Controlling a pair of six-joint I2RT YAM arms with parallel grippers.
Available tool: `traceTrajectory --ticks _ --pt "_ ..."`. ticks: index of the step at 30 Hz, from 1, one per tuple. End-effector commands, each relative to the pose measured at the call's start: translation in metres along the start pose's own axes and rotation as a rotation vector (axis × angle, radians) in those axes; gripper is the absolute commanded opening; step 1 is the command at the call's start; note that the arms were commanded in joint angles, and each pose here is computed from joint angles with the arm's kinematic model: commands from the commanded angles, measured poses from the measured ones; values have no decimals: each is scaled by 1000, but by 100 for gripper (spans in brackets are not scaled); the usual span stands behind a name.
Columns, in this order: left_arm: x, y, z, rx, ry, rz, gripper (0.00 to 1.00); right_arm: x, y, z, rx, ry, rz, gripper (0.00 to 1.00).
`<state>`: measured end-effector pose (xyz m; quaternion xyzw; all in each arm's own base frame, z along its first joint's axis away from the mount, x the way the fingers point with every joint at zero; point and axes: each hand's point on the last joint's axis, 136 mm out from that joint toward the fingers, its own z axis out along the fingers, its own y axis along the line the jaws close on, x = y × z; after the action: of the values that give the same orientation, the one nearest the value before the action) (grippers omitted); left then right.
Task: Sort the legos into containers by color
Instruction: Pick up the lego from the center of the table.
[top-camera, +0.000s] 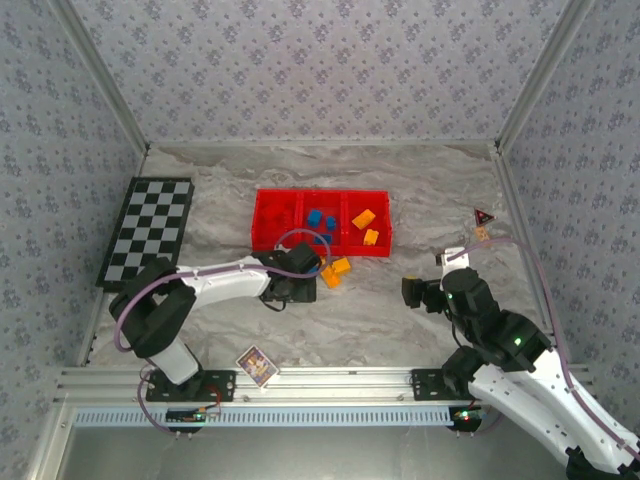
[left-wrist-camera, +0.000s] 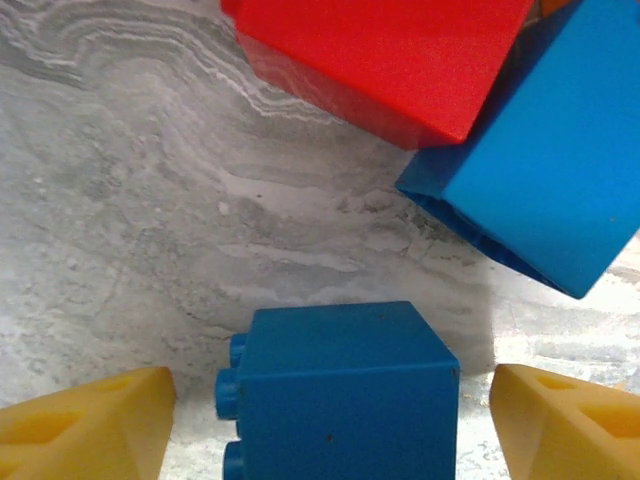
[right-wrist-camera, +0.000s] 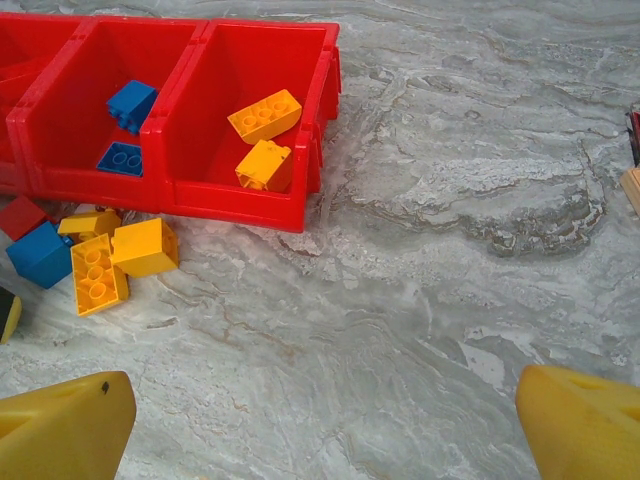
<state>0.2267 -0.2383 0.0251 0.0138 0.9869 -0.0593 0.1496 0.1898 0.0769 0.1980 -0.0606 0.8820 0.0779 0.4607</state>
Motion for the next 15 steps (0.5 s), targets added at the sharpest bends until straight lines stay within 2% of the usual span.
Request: traceTrajectory --ticks 1,7,15 --pt "-5 -3 1 15 14 -28 77 -4 -5 -4 19 -23 13 100" --pt "-6 6 6 0 21 -67 62 -3 -5 -4 21 -22 11 100" --pt "-17 -3 -4 52 -25 -54 41 -3 -5 -3 25 -22 12 100"
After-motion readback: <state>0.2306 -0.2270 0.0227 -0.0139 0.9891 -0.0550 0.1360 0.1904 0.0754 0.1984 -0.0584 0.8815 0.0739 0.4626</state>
